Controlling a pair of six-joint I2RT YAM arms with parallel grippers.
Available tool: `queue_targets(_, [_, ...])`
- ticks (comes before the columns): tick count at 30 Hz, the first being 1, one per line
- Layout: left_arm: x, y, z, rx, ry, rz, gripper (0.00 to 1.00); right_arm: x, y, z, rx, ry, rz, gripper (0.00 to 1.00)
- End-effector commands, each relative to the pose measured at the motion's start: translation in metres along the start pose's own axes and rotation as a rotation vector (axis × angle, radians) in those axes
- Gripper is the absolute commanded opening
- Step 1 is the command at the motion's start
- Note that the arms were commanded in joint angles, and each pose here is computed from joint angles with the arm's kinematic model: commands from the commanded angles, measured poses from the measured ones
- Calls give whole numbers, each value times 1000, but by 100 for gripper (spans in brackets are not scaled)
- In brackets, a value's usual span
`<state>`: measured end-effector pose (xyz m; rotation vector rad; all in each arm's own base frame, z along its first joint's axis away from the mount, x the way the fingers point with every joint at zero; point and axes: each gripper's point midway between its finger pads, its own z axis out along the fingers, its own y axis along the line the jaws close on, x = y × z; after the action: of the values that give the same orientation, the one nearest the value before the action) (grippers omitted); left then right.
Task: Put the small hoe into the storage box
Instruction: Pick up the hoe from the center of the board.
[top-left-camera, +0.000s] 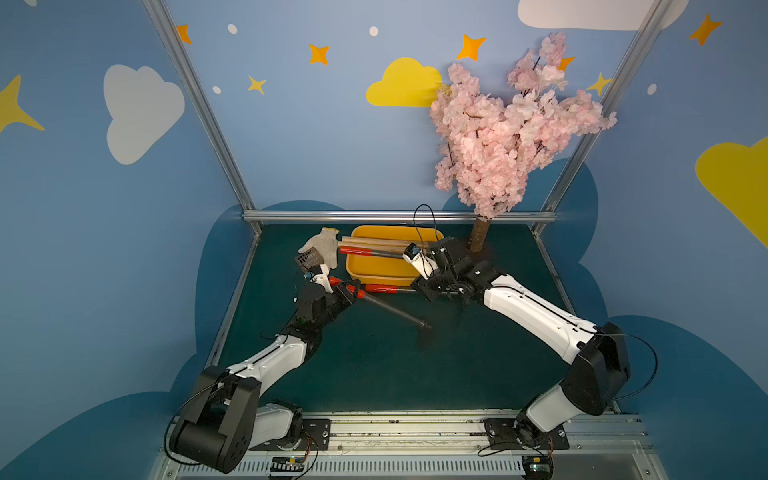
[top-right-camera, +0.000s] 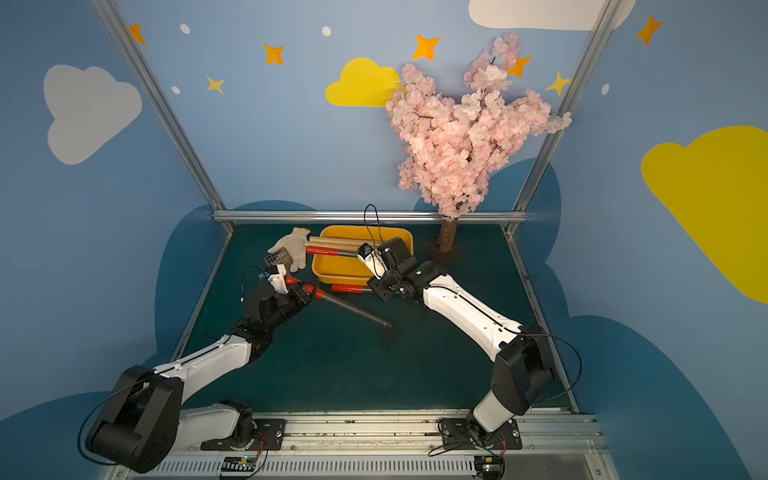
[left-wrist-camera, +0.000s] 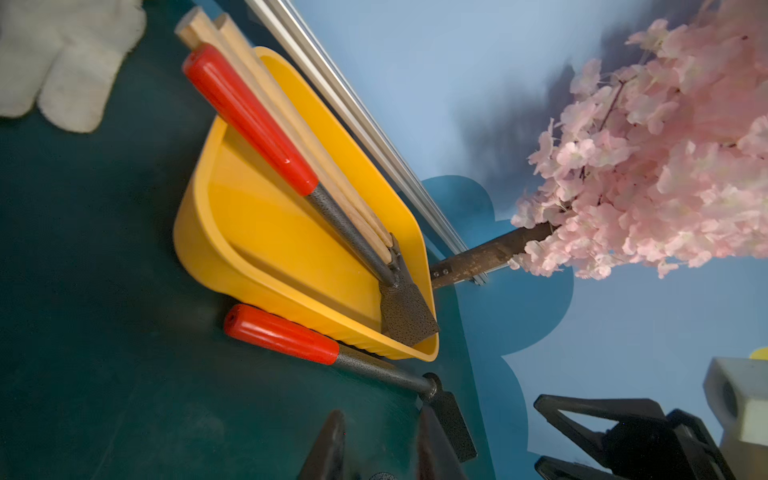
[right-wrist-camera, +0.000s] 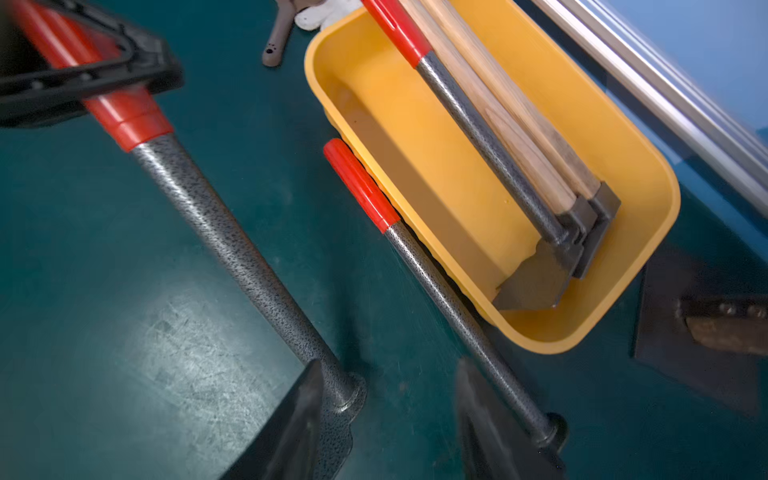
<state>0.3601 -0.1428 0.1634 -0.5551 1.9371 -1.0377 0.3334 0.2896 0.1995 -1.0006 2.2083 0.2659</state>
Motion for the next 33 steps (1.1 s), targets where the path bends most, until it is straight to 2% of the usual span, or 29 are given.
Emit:
queue_targets(1, [0, 62, -14, -291, -62, -33, 3, 27, -9, 1, 83, 74, 233, 50])
queue_targets(4, [2, 72, -22, -346, -92, -88, 3, 45, -1, -2, 118, 81, 348, 48])
queue_targets(10, [6, 87, -33, -421, -127, -179, 3, 67, 5, -12, 169, 41, 476, 40])
queue_targets(19, [19, 102, -36, -478, -115, -238, 3, 80, 10, -23, 163, 49, 533, 37])
queue_targets(33, [22, 107, -34, -488, -115, -259, 3, 95, 33, 22, 62, 131, 588, 33])
